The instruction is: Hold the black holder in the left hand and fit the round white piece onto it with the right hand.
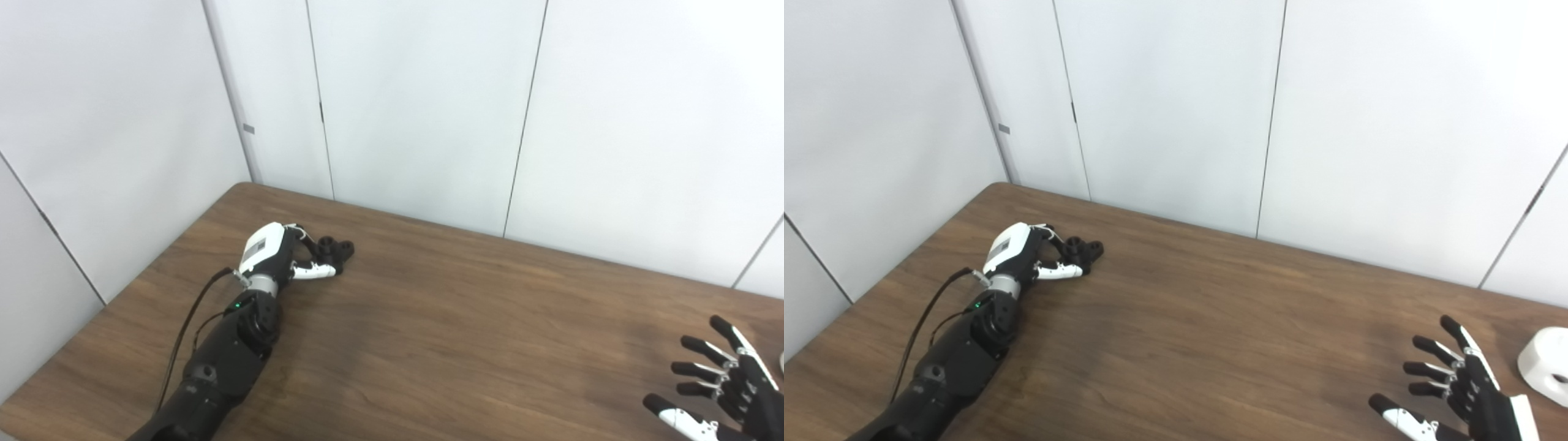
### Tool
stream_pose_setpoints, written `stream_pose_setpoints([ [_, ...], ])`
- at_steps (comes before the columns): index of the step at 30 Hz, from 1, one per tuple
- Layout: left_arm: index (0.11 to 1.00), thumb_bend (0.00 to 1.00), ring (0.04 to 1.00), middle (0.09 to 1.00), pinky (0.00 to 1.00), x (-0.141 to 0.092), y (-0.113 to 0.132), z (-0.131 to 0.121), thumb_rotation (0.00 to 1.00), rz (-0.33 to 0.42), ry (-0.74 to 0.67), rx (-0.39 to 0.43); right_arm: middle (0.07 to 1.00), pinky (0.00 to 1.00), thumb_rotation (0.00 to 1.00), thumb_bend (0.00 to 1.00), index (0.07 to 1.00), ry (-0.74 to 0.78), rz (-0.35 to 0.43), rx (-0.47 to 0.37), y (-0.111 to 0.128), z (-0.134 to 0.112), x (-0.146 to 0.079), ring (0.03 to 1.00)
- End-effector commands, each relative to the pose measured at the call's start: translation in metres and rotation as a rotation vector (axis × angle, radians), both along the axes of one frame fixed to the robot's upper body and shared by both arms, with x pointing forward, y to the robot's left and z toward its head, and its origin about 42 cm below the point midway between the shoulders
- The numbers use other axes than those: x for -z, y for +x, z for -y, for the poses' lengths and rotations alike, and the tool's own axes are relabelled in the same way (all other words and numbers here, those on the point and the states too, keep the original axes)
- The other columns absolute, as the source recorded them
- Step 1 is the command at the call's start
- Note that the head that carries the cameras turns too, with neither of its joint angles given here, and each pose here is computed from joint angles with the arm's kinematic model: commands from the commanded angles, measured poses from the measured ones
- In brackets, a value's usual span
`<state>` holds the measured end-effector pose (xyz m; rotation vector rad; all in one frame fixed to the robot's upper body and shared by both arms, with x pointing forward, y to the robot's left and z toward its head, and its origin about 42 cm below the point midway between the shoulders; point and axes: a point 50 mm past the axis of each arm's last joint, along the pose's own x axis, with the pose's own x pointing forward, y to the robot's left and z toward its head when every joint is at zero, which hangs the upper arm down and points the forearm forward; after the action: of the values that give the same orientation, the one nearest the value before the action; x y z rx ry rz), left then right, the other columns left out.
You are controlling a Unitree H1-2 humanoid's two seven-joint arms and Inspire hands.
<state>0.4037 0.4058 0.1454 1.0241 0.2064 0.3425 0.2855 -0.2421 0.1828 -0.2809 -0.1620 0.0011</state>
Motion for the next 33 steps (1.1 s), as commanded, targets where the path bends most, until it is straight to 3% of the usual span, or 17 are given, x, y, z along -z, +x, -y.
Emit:
stream_pose_setpoints([
  [1,0.485,0.52,0.929,0.863,0.97,0.003,0.002,0.001,0.05,-0.025,0.052,0.006,0.789,0.56,0.0,0.56,0.908,-0.003,0.075,-0.004,0.003,0.001,-0.017,0.664],
  [8,0.484,0.52,0.904,0.838,0.96,0.006,-0.007,0.0,0.05,-0.01,0.117,0.009,0.792,0.55,0.0,0.56,0.91,0.0,0.076,-0.004,0.005,0.002,-0.015,0.663],
  [13,0.485,0.52,0.912,0.849,0.98,0.004,-0.016,0.011,0.05,0.024,0.095,0.098,0.793,0.55,0.0,0.56,0.913,0.005,0.075,-0.006,0.007,0.0,-0.014,0.663],
  [17,0.485,0.52,0.937,0.868,0.97,0.002,-0.021,0.028,0.05,0.042,0.082,0.194,0.789,0.56,0.0,0.56,0.909,-0.001,0.08,-0.006,0.009,-0.003,-0.013,0.656],
  [22,0.484,0.52,0.944,0.885,0.98,0.0,-0.033,0.066,0.05,0.063,0.048,0.381,0.784,0.55,0.0,0.58,0.9,-0.007,0.09,-0.001,0.011,-0.005,-0.012,0.645],
  [26,0.484,0.52,0.927,0.885,0.92,0.002,-0.039,0.096,0.05,0.079,0.031,0.521,0.77,0.52,0.0,0.6,0.886,-0.021,0.11,-0.004,0.014,-0.006,-0.01,0.624],
  [33,0.483,0.52,0.926,0.883,0.91,0.007,-0.047,0.142,0.06,0.063,-0.012,0.747,0.751,0.51,0.0,0.62,0.876,-0.023,0.133,0.008,0.016,-0.009,-0.007,0.612],
])
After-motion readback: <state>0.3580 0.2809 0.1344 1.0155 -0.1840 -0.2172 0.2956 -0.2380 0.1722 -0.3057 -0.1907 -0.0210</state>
